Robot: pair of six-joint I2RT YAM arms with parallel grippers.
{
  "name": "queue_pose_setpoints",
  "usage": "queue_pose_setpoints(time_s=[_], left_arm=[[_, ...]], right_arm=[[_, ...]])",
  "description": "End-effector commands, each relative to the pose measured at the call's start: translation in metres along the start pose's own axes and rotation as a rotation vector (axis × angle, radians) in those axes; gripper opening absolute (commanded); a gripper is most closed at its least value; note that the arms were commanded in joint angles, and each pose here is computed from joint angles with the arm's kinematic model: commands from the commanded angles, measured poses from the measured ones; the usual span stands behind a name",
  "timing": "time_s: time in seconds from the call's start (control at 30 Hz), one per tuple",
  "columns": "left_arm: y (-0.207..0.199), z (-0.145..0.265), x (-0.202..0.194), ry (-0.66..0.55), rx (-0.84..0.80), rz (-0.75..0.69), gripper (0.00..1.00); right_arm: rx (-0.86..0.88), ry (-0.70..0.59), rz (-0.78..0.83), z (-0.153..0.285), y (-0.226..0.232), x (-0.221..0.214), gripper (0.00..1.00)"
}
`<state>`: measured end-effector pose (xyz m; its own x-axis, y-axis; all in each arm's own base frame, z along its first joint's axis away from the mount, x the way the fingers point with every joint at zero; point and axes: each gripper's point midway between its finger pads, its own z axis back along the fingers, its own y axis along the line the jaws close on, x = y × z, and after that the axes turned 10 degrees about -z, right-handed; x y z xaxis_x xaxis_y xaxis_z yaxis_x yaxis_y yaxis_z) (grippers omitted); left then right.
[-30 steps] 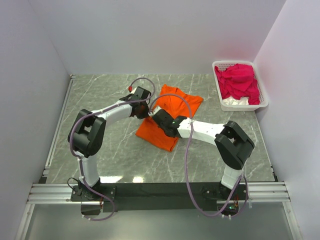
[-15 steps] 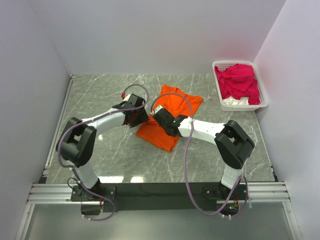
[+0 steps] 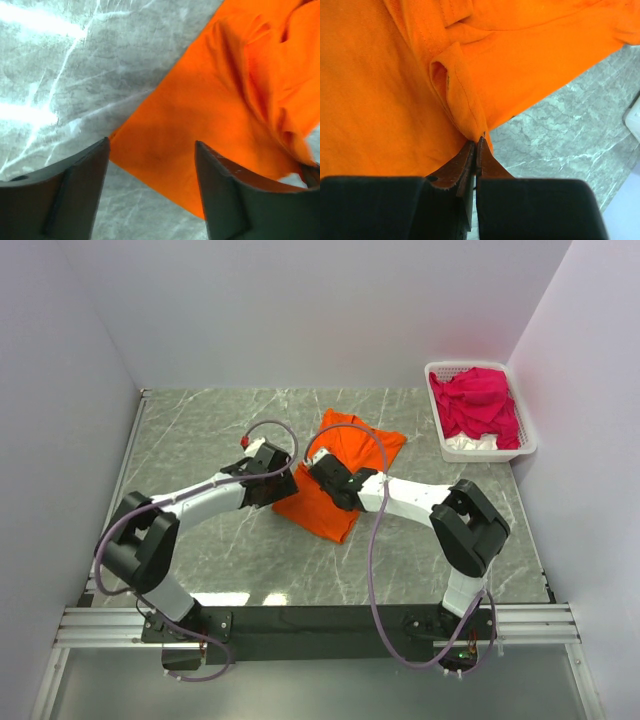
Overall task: Fold and stack the t-shirts
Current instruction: Fold the tshirt
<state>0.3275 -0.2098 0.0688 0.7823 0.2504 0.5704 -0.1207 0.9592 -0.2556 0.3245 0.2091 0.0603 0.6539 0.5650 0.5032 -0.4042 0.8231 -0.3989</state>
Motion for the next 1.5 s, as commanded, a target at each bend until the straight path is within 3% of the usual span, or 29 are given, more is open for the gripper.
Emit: queue_pose_setpoints(time_s=[0.0, 0.2, 0.4, 0.57, 0.6, 0.67, 0.77, 0.8, 0.93, 1.1, 1.17, 1.27, 1.33, 1.47], left_arm=[[-0.005, -0.015, -0.003, 0.008, 0.016, -0.026, 0.68], [0.005, -0.035, -0.033, 0.087, 0.059, -0.057, 0.51], [0.018, -0.040, -0.055, 0.133, 0.097, -0.062, 0.51], [0.017, -0.035, -0.056, 0.131, 0.100, -0.064, 0.54], [0.016, -0.035, -0.057, 0.132, 0.098, -0.065, 0.55], [0.014, -0.033, -0.057, 0.134, 0.097, -0.068, 0.55], [0.013, -0.031, -0.061, 0.147, 0.098, -0.068, 0.56], [0.013, -0.030, -0.063, 0.150, 0.096, -0.065, 0.56], [0.015, -0.024, -0.074, 0.187, 0.106, -0.047, 0.55], [0.018, -0.003, -0.104, 0.283, 0.089, 0.054, 0.54], [0.020, 0.008, -0.129, 0.331, 0.072, 0.094, 0.54], [-0.008, 0.034, -0.150, 0.347, -0.036, 0.190, 0.55], [-0.019, 0.047, -0.170, 0.378, -0.063, 0.159, 0.57], [-0.028, 0.062, -0.167, 0.351, -0.062, 0.142, 0.65]], right_arm=[[-0.016, -0.024, -0.039, -0.002, -0.007, 0.013, 0.02], [-0.045, -0.015, -0.045, -0.009, -0.013, 0.012, 0.04], [-0.111, 0.033, -0.077, -0.028, -0.025, 0.003, 0.08], [-0.260, 0.046, -0.210, -0.026, -0.065, 0.003, 0.12], [-0.263, 0.035, -0.243, -0.023, -0.068, 0.006, 0.23], [-0.272, 0.010, -0.306, -0.014, -0.077, 0.011, 0.30], [-0.281, -0.006, -0.352, -0.003, -0.086, 0.014, 0.37], [-0.279, -0.007, -0.369, -0.001, -0.088, 0.014, 0.43], [-0.266, 0.011, -0.424, 0.009, -0.089, 0.004, 0.50], [-0.062, 0.002, -0.549, 0.035, -0.065, -0.002, 0.50], [0.125, 0.001, -0.606, 0.053, -0.039, -0.004, 0.49], [0.340, 0.018, -0.660, 0.077, -0.007, -0.013, 0.48], [0.435, 0.035, -0.674, 0.085, 0.009, -0.023, 0.48], [0.634, 0.057, -0.704, 0.109, 0.036, -0.033, 0.47]])
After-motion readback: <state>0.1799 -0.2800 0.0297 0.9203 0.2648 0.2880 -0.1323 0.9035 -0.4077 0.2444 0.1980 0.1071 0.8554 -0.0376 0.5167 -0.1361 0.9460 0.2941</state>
